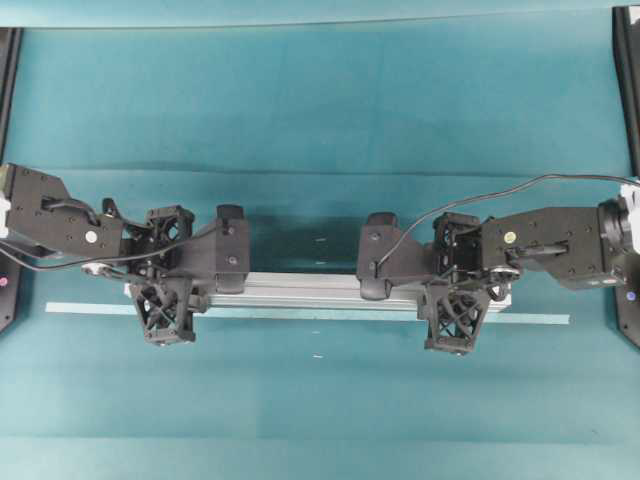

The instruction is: Lift the metal rail with both hands and move it towards you.

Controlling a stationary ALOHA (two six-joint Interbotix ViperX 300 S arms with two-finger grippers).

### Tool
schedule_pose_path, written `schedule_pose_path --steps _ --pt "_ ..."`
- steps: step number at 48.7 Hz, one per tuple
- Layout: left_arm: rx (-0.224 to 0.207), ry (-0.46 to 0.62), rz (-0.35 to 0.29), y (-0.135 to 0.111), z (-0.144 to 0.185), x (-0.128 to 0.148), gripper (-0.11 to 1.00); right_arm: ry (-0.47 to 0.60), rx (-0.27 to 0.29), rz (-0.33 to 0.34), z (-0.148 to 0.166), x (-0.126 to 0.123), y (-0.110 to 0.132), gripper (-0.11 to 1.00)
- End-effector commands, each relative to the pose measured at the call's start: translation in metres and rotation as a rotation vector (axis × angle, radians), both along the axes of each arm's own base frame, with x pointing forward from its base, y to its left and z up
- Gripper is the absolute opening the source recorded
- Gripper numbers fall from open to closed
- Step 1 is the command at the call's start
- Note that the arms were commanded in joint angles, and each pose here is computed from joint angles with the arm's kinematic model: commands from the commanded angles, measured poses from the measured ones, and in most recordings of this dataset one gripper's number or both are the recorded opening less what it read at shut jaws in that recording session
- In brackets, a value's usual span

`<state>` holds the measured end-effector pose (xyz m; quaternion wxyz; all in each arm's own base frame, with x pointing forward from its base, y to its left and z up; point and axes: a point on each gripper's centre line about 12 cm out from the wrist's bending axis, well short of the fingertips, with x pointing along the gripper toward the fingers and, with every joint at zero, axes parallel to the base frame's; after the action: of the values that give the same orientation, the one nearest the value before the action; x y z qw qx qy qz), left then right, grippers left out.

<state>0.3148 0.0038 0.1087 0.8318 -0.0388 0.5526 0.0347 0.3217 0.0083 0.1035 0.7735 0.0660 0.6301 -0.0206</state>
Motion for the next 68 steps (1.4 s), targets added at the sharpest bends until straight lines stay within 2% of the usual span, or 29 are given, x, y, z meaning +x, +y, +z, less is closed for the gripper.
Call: schedule_pose_path --steps 1,10,19,22,24,29,43,56,68 --pt "-0.036 -0.026 0.078 0.001 0.003 0.004 0.29 -0.029 0.005 -0.011 0.003 0.005 0.0 0.37" --pt "-0.039 -0.023 0.084 0.001 0.003 0.004 0.32 -0.027 0.004 -0.01 0.003 0.004 0.0 0.39" --pt "-0.035 -0.027 0.074 0.0 0.005 0.004 0.85 -0.024 0.011 -0.02 0.002 0.004 0.001 0.77" --pt "-0.034 -0.027 0.07 0.0 0.005 0.004 0.96 -0.027 0.015 -0.02 0.003 0.004 0.002 0.88" --pt "-0.032 -0.025 0.067 0.0 0.005 0.004 0.99 -0.027 0.015 -0.017 0.003 0.004 0.003 0.93" --pt "-0.032 -0.028 0.064 0.0 0.005 0.004 1.0 -0.028 0.014 -0.015 0.002 0.004 0.003 1.0" --pt "-0.022 -0.039 0.044 0.0 0.013 0.004 0.99 -0.056 0.006 -0.017 0.012 0.007 -0.001 1.0" --pt "0.005 -0.112 -0.01 0.0 0.065 -0.003 0.99 -0.221 -0.005 -0.049 0.069 0.01 -0.016 1.0" --pt "0.015 -0.332 -0.016 0.001 0.134 -0.022 0.99 -0.389 -0.022 -0.07 0.129 -0.009 -0.025 1.0"
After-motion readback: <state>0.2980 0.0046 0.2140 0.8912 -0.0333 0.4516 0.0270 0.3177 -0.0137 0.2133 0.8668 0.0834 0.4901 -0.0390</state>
